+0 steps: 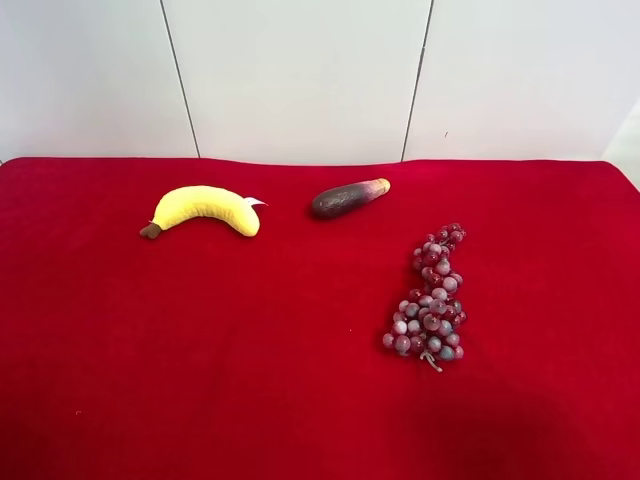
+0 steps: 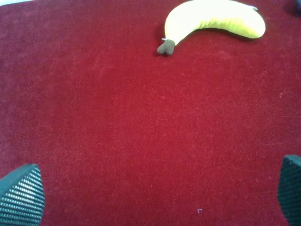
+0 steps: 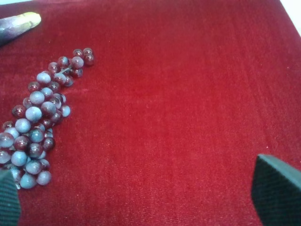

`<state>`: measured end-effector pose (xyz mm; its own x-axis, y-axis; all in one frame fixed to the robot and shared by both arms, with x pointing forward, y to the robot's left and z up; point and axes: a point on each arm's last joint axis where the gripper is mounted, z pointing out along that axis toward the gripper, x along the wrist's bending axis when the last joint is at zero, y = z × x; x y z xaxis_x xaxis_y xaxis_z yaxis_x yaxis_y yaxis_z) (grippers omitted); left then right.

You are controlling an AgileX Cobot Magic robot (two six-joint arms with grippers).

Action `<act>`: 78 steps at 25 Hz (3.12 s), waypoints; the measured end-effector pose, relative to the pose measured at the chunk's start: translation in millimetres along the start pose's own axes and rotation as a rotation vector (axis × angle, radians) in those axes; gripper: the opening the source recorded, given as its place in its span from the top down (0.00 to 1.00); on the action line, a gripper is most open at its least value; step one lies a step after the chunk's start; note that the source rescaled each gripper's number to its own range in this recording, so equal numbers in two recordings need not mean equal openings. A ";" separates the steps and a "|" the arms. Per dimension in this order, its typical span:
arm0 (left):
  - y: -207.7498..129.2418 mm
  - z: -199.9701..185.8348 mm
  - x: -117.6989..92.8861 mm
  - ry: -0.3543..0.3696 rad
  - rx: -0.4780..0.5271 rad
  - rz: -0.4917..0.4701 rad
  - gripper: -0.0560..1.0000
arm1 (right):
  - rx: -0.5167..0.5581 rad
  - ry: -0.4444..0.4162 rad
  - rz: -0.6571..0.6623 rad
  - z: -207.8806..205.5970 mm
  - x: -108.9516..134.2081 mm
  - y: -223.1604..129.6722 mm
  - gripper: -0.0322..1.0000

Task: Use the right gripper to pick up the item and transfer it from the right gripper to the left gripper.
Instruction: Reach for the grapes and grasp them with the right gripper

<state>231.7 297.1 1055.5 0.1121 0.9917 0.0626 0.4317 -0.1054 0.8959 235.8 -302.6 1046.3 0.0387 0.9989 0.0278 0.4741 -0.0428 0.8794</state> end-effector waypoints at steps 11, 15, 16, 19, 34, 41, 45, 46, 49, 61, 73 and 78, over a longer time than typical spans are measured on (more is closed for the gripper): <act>0.0 0.0 0.0 0.000 0.000 0.000 0.00 | 0.000 0.000 0.000 0.0 0.0 0.0 0.04; 0.0 0.0 0.0 0.000 0.000 0.000 0.00 | 0.000 0.000 0.000 0.0 0.0 0.0 0.04; 0.0 0.0 0.0 0.000 0.000 0.000 0.00 | 0.000 0.000 0.000 0.0 0.0 0.0 0.04; 0.0 0.0 0.0 0.000 0.000 0.000 0.00 | 0.000 0.000 0.000 0.0 0.0 0.0 0.04; 0.0 0.0 0.0 0.000 0.000 0.000 0.00 | 0.000 0.000 0.000 0.0 0.0 0.0 0.04; 0.0 0.0 0.0 0.000 0.000 0.000 0.00 | 0.000 0.000 0.000 0.0 0.0 0.0 0.06; 0.0 0.0 0.0 0.000 0.000 0.000 0.00 | 0.002 0.031 0.017 -0.1 2.9 -0.1 0.10; 0.0 0.0 0.0 0.000 0.000 0.000 0.00 | 0.003 0.049 0.027 -0.2 4.5 -0.1 0.11; 0.0 0.0 0.0 0.000 0.000 0.000 0.00 | 0.025 0.101 0.051 2.1 9.6 1.4 0.11; 0.0 0.0 0.0 0.000 0.000 0.000 0.00 | 0.186 0.220 0.070 43.4 25.3 38.3 0.12; 0.0 0.0 0.0 0.000 0.000 0.000 0.00 | 0.374 0.343 0.072 108.7 40.8 52.6 0.00; 0.0 0.0 0.0 0.000 0.000 0.000 0.00 | 0.483 0.333 0.118 139.1 42.4 48.6 0.00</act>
<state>231.7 297.1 1055.5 0.1121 0.9917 0.0626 0.4317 -0.1054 0.8959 382.8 -265.2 1024.2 -0.1252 0.9363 0.3282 0.8325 -0.0808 0.5481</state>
